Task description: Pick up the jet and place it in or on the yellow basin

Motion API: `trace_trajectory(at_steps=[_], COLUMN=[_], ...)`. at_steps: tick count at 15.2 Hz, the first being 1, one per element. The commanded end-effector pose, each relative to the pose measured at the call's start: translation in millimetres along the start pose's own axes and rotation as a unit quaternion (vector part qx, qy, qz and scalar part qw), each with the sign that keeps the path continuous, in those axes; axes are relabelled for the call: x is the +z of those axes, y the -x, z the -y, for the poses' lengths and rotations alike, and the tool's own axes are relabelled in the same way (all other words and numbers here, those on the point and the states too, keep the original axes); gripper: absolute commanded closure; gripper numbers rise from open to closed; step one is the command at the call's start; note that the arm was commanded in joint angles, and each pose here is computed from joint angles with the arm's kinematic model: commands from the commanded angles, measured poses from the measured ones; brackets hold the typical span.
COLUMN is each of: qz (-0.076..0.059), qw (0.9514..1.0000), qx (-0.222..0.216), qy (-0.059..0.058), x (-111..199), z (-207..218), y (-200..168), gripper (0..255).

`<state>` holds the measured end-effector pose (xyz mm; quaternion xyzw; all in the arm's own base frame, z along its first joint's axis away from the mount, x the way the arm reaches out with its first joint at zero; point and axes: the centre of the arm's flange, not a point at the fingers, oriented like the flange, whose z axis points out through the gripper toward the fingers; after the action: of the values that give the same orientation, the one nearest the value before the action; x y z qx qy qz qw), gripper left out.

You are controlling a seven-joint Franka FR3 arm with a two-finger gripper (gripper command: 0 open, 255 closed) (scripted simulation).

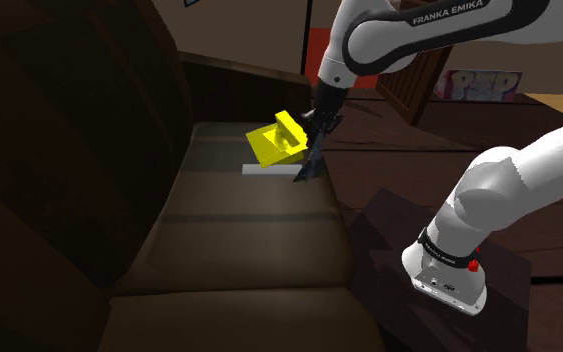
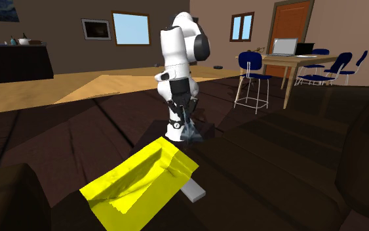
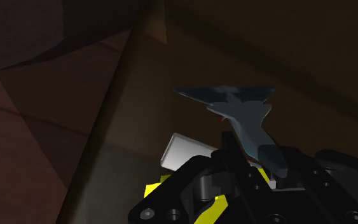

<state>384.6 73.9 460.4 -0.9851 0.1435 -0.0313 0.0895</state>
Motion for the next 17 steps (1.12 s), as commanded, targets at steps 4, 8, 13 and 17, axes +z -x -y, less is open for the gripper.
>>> trace_trajectory(at_steps=[4, 8, 13, 17], qz=[0.000, 0.000, 0.000, 0.000], qw=[1.0000, 1.0000, 1.0000, 1.0000], qx=[0.000, 0.000, 0.000, 0.000], qy=[0.000, 0.000, 0.000, 0.000], x=[-1.6, -1.6, -1.6, 8.8], z=[-18.3, -31.2, -47.3, -56.4], y=[-65.3, -116.5, -180.5, -208.7], gripper=[255, 255, 255, 255])
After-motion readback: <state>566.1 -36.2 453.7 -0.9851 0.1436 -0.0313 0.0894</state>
